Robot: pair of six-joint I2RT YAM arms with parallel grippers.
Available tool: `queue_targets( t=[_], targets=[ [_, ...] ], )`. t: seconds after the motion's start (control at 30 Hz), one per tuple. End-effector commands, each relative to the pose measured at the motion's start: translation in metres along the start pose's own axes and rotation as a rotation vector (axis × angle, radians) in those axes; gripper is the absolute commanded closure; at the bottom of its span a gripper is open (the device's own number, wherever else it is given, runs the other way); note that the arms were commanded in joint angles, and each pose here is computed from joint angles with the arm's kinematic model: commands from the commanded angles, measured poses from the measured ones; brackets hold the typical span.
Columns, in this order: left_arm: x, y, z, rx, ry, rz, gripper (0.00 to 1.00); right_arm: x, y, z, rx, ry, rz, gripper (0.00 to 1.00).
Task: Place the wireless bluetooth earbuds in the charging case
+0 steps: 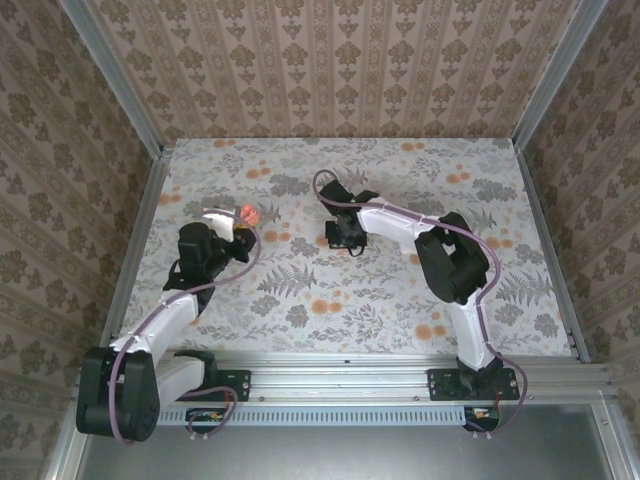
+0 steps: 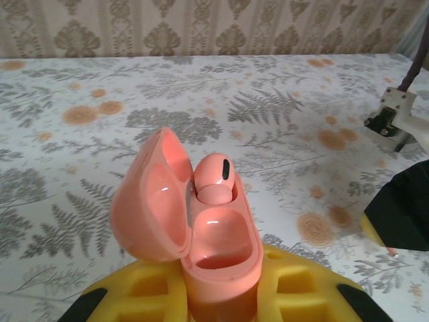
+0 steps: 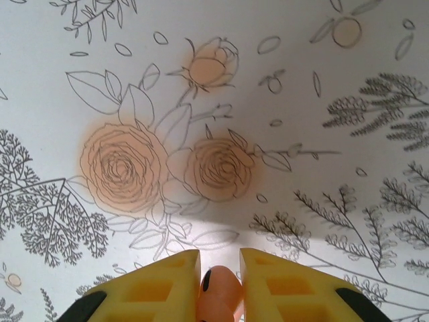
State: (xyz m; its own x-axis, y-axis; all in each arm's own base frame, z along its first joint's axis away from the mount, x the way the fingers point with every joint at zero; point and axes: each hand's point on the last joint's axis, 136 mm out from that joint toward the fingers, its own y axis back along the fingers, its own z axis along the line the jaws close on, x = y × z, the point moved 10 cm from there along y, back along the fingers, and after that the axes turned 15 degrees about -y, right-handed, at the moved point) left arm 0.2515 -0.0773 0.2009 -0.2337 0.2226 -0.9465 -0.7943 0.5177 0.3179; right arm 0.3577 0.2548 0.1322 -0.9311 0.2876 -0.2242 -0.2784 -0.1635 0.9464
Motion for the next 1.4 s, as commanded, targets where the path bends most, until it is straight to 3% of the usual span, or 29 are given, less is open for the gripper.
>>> queue_targets(
  t=[0.0,0.43,0.57,0.77,0.9,1.37],
  targets=[
    [0.001,-0.007,-0.011,0.099,-0.009,-0.037,0.86,-0.006,0.02,0.006,-0.135,-0.026,-0.114,0.77],
    [0.012,-0.039,-0.049,0.277,-0.04,-0.066,0.86,0.009,0.056,-0.02,-0.426,0.03,-0.353,0.76],
    [0.013,-0.046,-0.055,0.29,-0.043,-0.037,0.86,0.015,0.057,-0.036,-0.381,0.053,-0.293,0.77],
    [0.012,-0.048,-0.056,0.279,-0.075,-0.004,0.86,0.031,0.052,-0.057,-0.26,0.214,-0.104,0.77],
    [0.01,-0.047,-0.06,0.352,-0.116,-0.022,0.86,0.035,0.058,-0.062,-0.29,0.311,-0.072,0.77],
    [0.003,-0.054,-0.082,0.575,-0.127,-0.214,0.86,0.011,0.145,-0.032,-0.729,0.4,-0.466,0.76]
  ],
)
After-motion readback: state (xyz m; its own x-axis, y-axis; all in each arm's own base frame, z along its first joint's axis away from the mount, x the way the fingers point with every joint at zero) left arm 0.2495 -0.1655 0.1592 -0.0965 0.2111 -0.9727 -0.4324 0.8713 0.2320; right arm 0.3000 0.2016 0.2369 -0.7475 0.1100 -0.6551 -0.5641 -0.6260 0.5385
